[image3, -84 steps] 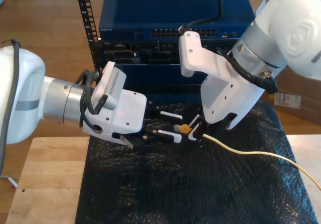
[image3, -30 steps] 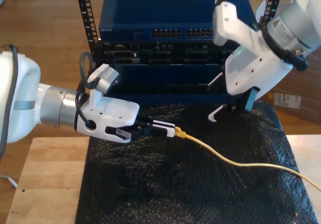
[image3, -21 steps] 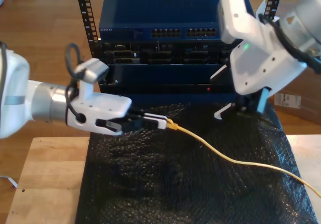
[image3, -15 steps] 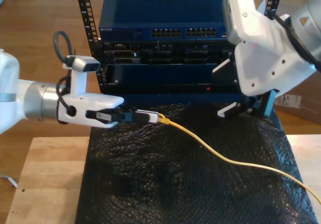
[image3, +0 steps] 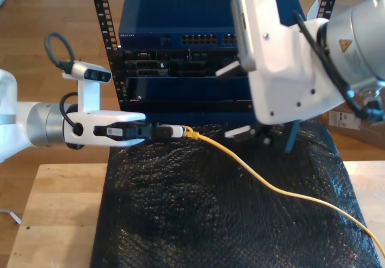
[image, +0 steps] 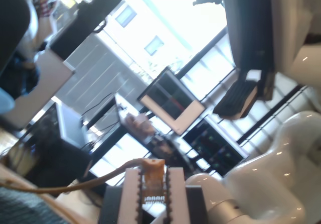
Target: Grab the cable and plug it in
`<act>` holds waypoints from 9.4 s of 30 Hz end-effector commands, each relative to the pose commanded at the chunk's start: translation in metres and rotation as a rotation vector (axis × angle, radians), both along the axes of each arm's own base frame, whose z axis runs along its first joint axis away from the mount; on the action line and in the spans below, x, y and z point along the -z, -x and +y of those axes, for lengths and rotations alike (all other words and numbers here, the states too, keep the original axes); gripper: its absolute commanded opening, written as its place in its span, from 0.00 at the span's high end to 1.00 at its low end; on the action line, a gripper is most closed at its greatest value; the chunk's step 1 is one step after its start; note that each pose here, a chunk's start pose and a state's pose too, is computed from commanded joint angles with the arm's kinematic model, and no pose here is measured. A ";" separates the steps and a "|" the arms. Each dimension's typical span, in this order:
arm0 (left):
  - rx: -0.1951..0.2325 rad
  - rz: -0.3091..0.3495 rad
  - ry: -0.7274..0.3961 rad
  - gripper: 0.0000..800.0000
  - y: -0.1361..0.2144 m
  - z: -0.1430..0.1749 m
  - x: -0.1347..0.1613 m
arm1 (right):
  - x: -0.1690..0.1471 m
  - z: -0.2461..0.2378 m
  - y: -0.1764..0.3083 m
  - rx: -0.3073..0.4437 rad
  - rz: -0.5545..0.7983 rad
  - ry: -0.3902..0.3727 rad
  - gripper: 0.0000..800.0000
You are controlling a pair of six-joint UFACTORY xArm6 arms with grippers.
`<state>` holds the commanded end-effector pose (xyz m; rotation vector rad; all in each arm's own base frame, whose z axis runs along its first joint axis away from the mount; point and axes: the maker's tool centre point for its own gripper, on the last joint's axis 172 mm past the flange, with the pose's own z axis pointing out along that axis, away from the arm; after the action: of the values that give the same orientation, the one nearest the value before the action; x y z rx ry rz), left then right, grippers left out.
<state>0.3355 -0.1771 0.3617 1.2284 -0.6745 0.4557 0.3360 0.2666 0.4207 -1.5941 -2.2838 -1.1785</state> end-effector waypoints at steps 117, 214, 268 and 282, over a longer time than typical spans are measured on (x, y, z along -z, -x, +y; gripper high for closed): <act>0.137 -0.027 0.392 0.00 0.020 0.020 -0.098 | -0.045 0.047 0.012 -0.030 -0.205 -0.145 0.99; 0.300 -0.799 -0.756 0.00 0.269 0.321 0.167 | 0.192 -0.162 -0.098 0.646 0.047 0.686 1.00; 0.366 -0.956 -1.027 0.00 0.328 0.295 0.329 | 0.148 -0.097 -0.137 0.544 -0.226 0.444 1.00; 0.364 -0.956 -1.026 0.00 0.328 0.294 0.329 | 0.164 -0.105 -0.132 0.529 -0.257 0.415 1.00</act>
<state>0.0079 0.1171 0.0324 1.7544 -2.0914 0.3730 0.4681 0.1619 0.2572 -2.4453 -2.4647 -1.0985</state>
